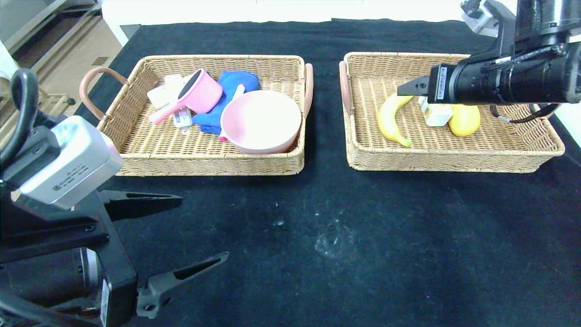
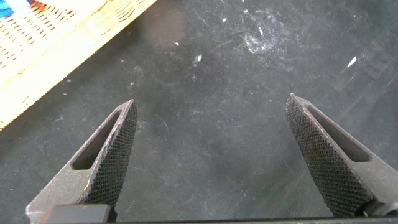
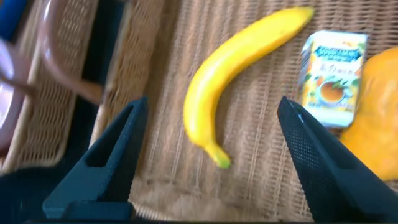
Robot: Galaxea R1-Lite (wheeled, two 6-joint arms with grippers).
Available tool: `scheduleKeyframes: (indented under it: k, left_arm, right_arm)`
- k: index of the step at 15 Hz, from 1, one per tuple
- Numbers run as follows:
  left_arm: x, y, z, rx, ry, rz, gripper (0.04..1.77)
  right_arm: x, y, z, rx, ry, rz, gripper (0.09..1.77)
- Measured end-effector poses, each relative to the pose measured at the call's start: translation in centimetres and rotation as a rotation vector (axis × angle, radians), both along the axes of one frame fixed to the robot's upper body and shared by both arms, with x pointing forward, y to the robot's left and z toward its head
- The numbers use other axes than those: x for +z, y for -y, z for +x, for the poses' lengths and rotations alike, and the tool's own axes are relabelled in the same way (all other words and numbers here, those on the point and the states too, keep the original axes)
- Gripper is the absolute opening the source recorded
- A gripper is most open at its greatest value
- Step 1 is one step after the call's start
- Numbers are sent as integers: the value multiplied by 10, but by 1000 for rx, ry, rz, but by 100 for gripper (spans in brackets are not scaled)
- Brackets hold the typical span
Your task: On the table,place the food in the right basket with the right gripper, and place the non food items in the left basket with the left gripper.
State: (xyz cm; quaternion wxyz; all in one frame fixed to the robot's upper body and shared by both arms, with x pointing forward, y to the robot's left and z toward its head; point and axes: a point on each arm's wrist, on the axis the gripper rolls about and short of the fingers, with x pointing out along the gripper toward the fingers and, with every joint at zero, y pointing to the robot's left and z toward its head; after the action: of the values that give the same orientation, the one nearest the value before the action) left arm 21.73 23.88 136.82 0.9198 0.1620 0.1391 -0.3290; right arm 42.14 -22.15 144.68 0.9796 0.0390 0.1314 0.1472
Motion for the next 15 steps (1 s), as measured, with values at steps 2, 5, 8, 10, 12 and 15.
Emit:
scheduleKeyframes:
  k: [2,5,8,10,12,15]
  left_arm:
    - [1,-1,-1,1,4,-2,172]
    - [2,-2,-2,4,11,-6,172]
    - [7,-6,-8,9,34,-23,172]
    - [11,-12,-15,14,57,-40,172]
    - [9,-22,-26,28,52,-37,172]
    - [7,-43,-49,82,41,-24,172]
  right_arm:
    - [-4,6,-19,59,-13,-57,157]
    - [-11,16,-55,114,-30,-120,162]
    - [-18,29,-92,146,-35,-156,165]
    - [-21,38,-117,152,-26,-162,166]
    - [-22,48,-145,153,-4,-158,167]
    - [-25,65,-193,148,44,-143,168]
